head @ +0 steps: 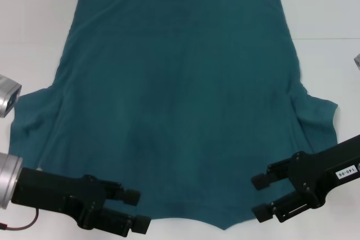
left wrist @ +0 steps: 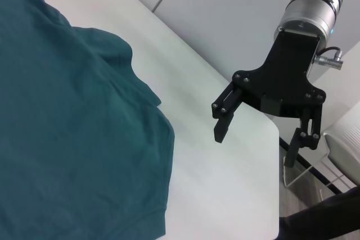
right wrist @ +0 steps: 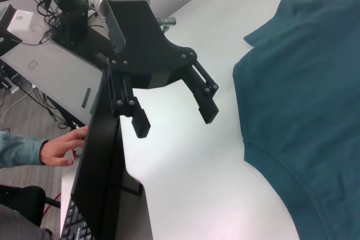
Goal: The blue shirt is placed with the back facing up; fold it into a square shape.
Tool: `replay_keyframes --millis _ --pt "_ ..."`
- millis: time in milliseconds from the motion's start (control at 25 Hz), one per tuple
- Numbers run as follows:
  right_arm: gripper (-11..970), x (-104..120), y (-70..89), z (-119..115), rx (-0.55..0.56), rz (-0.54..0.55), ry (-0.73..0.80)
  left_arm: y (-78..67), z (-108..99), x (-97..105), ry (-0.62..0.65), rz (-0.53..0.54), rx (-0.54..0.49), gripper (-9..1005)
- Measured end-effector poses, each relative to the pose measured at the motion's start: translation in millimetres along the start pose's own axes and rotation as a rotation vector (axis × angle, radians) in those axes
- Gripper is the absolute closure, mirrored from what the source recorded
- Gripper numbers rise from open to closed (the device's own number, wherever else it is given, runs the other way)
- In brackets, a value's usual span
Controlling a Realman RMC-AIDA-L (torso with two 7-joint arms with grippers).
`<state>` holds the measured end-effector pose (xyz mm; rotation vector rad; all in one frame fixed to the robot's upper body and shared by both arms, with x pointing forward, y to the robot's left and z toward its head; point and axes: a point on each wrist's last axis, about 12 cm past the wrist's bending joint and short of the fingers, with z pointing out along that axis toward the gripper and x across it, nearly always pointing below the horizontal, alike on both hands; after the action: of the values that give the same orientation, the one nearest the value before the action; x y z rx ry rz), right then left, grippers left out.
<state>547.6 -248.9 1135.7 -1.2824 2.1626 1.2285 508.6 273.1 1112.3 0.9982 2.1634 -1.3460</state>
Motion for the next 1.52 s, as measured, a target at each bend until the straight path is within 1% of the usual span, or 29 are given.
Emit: replay_keyframes --millis 360,440,480,560,600,640,680,760,800,840,880,920,1000,1160,1320,1520 --pt "93 -1 -0.4 -1 0.003 0.002 -0.006 0.4 -3 1 -0.004 -0.005 -0.006 138" --pt "93 -2 -4.1 -5 0.04 0.024 -0.041 1.7 -5 1 -0.018 -0.018 -0.019 140" --pt "93 -3 -10.0 -9 0.093 0.058 -0.084 4.2 -7 0 -0.038 -0.035 -0.042 141" --pt "93 -4 -22.7 -22 0.201 0.156 -0.189 12.2 -16 -2 -0.109 -0.111 -0.116 142" --pt "93 -3 -30.2 -30 0.257 0.229 -0.261 18.0 -24 -3 -0.168 -0.168 -0.169 143" --pt "93 -2 -37.1 -40 0.307 0.301 -0.337 21.3 -31 -3 -0.219 -0.214 -0.2 143" --pt "93 1 -43.2 -48 0.339 0.38 -0.414 25.4 -41 -2 -0.289 -0.279 -0.238 144" --pt "93 9 -53.9 -65 0.356 0.549 -0.59 32.7 -63 3 -0.452 -0.436 -0.295 146" --pt "93 12 -56.5 -71 0.343 0.593 -0.644 35.8 -72 8 -0.523 -0.51 -0.313 146" --pt "93 15 -59.4 -78 0.326 0.64 -0.7 40.1 -83 15 -0.61 -0.608 -0.327 147" --pt "93 18 -62.1 -84 0.314 0.676 -0.736 41.8 -88 19 -0.65 -0.649 -0.332 148" --pt "93 19 -64.6 -89 0.307 0.707 -0.749 46.9 -99 30 -0.733 -0.738 -0.348 148" --pt "93 18 -69.1 -97 0.314 0.75 -0.755 51.8 -110 44 -0.812 -0.812 -0.372 150" --pt "93 9 -73.9 -103 0.343 0.771 -0.736 57.4 -117 58 -0.866 -0.864 -0.44 153" --pt "93 -3 -75.3 -104 0.341 0.753 -0.723 62.8 -116 64 -0.877 -0.888 -0.486 156" --pt "93 -14 -78.0 -100 0.35 0.752 -0.696 70.4 -110 69 -0.833 -0.914 -0.535 159"
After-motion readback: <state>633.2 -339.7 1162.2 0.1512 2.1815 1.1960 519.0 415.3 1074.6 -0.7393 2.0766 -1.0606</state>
